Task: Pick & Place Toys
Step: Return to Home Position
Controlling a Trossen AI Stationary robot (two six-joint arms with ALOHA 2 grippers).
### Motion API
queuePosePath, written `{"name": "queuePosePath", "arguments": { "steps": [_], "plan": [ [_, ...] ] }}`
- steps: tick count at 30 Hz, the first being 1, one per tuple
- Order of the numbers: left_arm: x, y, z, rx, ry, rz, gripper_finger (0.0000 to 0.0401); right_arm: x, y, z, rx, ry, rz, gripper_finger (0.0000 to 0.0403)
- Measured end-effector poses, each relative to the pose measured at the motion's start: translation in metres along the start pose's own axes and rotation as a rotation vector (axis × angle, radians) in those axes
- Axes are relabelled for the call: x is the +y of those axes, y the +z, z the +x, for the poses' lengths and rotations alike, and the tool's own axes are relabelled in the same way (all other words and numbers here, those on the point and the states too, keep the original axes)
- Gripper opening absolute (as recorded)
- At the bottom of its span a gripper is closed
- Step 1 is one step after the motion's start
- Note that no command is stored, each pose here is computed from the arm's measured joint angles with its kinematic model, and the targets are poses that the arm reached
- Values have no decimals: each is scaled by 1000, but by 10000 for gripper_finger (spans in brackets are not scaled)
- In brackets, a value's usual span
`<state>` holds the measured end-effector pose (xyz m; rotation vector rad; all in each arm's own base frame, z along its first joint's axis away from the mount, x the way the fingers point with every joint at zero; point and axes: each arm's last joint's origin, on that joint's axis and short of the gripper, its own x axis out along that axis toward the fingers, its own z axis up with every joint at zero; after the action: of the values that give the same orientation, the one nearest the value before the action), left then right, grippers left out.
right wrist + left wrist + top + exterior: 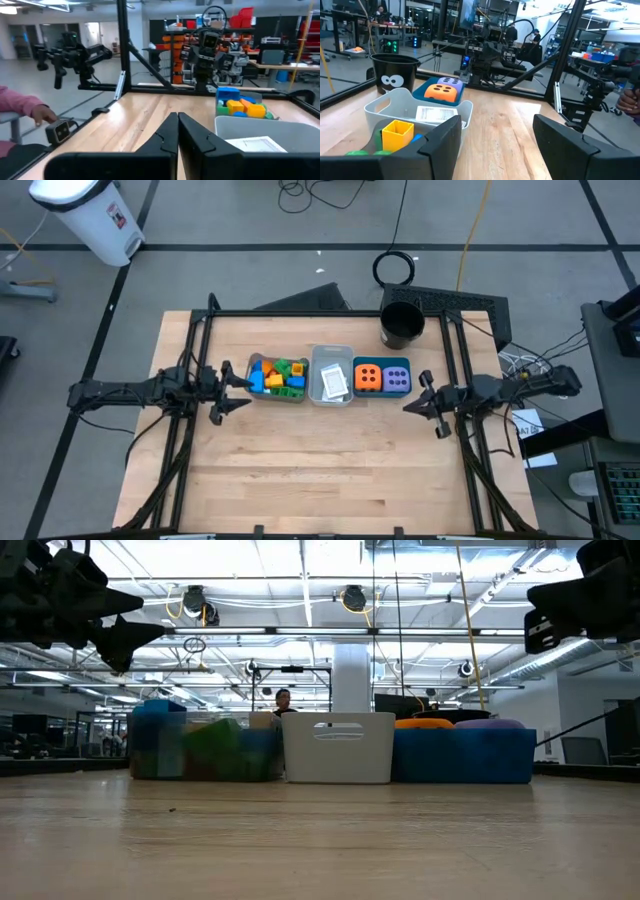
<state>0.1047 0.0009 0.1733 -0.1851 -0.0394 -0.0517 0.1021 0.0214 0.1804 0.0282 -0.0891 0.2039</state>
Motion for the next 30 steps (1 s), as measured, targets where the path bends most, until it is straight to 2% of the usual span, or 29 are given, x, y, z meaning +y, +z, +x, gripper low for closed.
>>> {"name": "queuePosePath", "arguments": {
  "steps": [5, 18, 24, 30],
  "plan": [
    [0, 0, 0, 0, 0, 0, 255, -4, 1, -7, -13, 39, 15, 2],
    [0, 1, 0, -8, -1, 2, 255, -11, -5, -8, 44, -20, 13, 2],
    [0, 1, 0, -8, -1, 2, 255, -12, -8, -6, 76, -17, -112, 2],
    [0, 1, 0, -8, -1, 2, 255, -12, -8, -5, 73, -15, -115, 2]
  ]
}}
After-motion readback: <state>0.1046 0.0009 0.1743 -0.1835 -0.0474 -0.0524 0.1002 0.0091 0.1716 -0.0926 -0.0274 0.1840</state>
